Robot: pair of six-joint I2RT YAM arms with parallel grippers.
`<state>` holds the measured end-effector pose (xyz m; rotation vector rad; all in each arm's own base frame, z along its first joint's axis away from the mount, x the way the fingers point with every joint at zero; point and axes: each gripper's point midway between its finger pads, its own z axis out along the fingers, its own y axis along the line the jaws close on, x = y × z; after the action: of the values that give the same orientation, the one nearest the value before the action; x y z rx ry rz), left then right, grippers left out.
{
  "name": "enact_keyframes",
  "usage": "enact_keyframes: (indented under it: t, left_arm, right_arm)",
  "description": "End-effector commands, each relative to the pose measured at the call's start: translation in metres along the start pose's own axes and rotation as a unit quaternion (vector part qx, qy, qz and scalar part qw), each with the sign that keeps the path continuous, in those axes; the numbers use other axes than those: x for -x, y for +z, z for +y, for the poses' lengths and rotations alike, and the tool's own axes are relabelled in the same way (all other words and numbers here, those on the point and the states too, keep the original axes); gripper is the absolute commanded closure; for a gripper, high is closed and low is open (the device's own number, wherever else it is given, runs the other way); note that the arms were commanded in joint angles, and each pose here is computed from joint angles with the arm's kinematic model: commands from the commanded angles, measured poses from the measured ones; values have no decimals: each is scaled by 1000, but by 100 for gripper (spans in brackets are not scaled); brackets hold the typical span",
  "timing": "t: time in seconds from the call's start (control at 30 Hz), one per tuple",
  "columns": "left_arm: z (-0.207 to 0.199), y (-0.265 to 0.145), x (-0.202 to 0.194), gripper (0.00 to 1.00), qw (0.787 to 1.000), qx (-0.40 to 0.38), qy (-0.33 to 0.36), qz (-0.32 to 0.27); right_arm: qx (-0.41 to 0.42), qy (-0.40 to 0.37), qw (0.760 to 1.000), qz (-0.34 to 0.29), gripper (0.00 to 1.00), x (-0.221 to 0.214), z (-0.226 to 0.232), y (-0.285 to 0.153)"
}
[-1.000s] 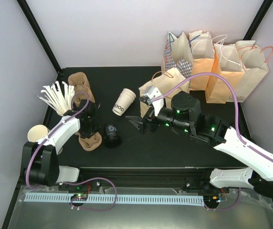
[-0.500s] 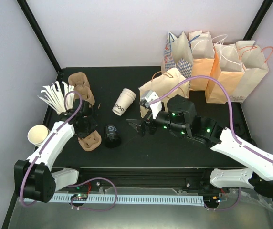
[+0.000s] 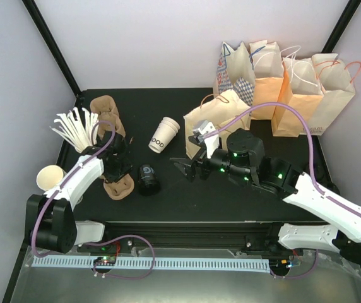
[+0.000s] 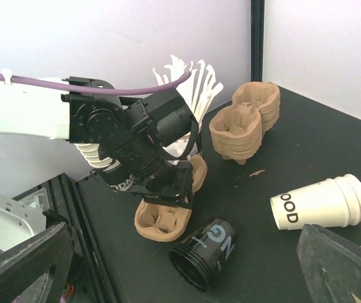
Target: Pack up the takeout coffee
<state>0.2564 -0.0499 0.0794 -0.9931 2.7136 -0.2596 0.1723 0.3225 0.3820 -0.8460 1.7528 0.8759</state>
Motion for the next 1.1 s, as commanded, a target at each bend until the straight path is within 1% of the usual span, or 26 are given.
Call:
enact_keyframes:
  t: [0.0,0.13,0.17,0.3,0.33,0.43,0.47,0.53,0.63,0.73,0.9,1.07]
  left_arm:
    - [-7,8,5,69,1000,-7,-1,-3]
    - [-5,13,2,78,1000,-5,2,3]
    - [-6,15,0,78,1000,-10,3,7]
    - [-6,15,-2,73,1000,-14,1,10]
    - [-6,14,-1,75,1000,-13,0,7]
    - [-3,8,1,88,1000,-5,-4,0]
    - [-2,6,2,90,1000,-2,-4,-3]
    - [0,5,1,93,1000,2,-4,-1]
    - [1,-8,-2,98,1000,-8,-9,-2]
    - [3,-20,-7,98,1000,-17,-15,-1]
    - [4,-38,-17,98,999,-42,-11,1]
    - [-2,-53,-27,98,997,-75,19,14]
  right_arm:
    - [-12,9,1000,-22,0,9,-2,-11]
    - [-17,13,999,-25,0,10,-4,-15]
    - [-19,14,999,-26,0,11,-4,-16]
    - [-21,17,999,-29,0,12,-5,-19]
    - [-22,17,999,-29,0,13,-5,-19]
    - [-22,16,999,-29,0,13,-6,-19]
    - [-22,15,999,-29,0,13,-5,-18]
    - [-21,15,999,-28,0,12,-5,-17]
    - [-18,15,999,-23,0,9,-4,-13]
    - [-15,17,1000,-12,0,2,-4,-6]
    - [1,33,999,25,0,-20,0,15]
    - [16,60,996,64,0,-50,3,48]
